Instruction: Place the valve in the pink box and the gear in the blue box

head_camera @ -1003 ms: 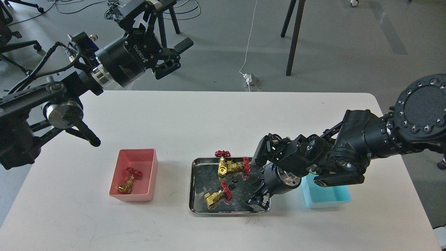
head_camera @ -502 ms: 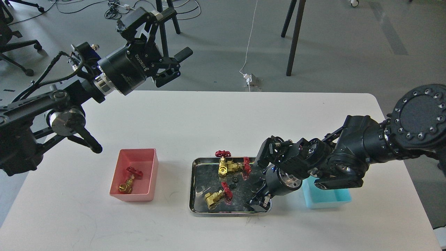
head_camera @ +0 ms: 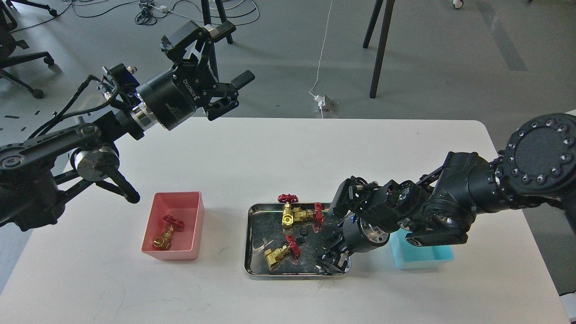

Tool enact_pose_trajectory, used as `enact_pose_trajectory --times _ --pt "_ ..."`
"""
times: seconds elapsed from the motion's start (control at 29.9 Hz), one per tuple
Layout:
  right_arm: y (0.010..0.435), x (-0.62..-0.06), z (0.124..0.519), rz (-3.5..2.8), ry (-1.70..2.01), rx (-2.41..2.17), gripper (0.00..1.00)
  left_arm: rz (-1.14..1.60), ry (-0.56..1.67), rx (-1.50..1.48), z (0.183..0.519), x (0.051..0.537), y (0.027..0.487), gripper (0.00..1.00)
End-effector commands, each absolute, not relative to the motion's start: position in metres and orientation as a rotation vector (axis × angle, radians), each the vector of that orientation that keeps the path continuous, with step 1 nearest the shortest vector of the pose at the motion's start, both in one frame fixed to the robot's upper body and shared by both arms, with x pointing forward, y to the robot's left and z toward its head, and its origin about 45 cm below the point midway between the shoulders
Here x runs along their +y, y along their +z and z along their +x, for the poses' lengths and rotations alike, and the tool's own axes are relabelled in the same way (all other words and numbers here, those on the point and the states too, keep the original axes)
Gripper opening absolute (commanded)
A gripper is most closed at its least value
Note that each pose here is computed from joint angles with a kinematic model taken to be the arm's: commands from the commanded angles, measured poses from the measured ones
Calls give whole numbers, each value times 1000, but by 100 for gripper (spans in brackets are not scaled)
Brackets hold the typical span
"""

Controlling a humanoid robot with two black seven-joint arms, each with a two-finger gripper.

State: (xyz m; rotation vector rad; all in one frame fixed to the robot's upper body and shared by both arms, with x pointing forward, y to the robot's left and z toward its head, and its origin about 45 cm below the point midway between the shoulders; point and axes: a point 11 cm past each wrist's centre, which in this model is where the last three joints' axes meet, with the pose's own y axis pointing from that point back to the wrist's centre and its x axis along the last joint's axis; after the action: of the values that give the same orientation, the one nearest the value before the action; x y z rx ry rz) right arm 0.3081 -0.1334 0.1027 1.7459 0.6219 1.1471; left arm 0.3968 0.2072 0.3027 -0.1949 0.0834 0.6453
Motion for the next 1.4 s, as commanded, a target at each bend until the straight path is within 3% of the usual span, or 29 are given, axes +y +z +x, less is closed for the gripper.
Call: enact_pose_trajectory --times 0.0,0.67,1.07,1.37 --pt "99 -134 306 1755 1146 614 40 -195 646 85 397 207 302 99" --pt "96 -134 306 1762 1149 600 38 -191 653 109 395 206 291 99" --pt "93 -136 305 1763 1141 601 9 -190 653 110 395 206 290 99" --pt "133 -117 317 1746 1221 615 6 -190 654 112 395 206 289 99"
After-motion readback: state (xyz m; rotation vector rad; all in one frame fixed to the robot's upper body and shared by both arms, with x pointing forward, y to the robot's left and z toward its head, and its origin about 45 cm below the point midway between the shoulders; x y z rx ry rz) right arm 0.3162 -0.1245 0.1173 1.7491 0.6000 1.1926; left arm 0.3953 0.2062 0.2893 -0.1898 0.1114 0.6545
